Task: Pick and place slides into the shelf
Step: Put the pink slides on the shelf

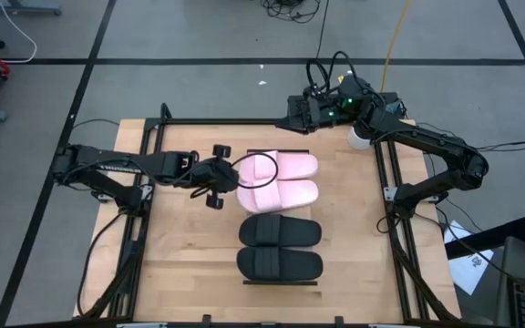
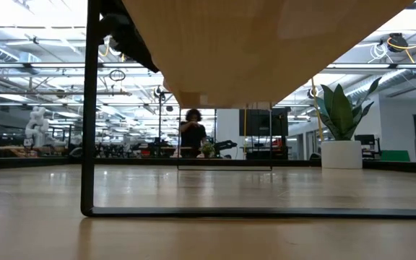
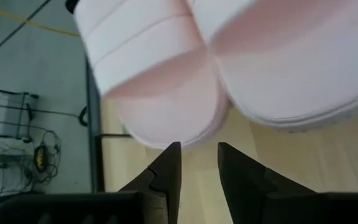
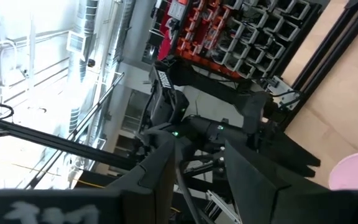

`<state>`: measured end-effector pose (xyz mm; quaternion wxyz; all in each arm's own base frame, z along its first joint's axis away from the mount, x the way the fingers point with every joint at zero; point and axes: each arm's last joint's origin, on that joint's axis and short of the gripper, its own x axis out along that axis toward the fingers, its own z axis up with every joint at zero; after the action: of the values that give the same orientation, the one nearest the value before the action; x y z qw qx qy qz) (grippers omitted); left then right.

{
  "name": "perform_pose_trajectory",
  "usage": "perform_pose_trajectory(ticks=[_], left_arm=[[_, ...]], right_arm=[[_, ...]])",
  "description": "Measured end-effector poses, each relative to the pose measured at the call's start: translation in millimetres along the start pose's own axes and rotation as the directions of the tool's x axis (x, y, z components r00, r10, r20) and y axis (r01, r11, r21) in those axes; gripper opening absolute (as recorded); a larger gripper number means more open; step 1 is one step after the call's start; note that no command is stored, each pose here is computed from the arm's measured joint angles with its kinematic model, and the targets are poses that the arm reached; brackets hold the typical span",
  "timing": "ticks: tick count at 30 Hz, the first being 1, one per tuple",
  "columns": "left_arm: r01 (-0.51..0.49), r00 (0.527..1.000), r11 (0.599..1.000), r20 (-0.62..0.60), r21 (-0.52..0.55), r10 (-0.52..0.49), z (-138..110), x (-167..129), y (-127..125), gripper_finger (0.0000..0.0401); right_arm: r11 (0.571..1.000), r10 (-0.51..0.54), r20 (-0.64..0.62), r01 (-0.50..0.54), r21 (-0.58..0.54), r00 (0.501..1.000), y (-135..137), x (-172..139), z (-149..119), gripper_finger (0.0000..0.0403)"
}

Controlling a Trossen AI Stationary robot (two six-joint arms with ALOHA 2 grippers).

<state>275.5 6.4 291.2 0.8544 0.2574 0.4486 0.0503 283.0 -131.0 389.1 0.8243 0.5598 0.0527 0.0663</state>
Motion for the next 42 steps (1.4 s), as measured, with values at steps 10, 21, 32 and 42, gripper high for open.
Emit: perform_pose_trajectory(ticks=[10,21,32,42], left_arm=[[-0.004,0.999,1.000,0.043,-0.015,0.005,3,1,3,0.0104],[-0.002,1.000,1.000,0.015,-0.014,0.002,-7,16,-4,0.0104],[-0.056,0.998,0.998,0.031,-0.028,0.057,-7,19,0,0.0104],[-0.086,0.996,0.995,0.011,-0.047,0.087,-11,21,9,0.0104]], right_arm=[[1.000,0.015,0.007,-0.015,-0.006,1.000,2,0,1,0.0130],[1.000,0.024,0.013,-0.024,-0.015,1.000,3,0,1,0.0130],[0.999,0.028,0.016,-0.028,-0.017,0.999,3,0,1,0.0130],[0.999,0.030,0.016,-0.030,-0.019,0.999,4,0,2,0.0130]])
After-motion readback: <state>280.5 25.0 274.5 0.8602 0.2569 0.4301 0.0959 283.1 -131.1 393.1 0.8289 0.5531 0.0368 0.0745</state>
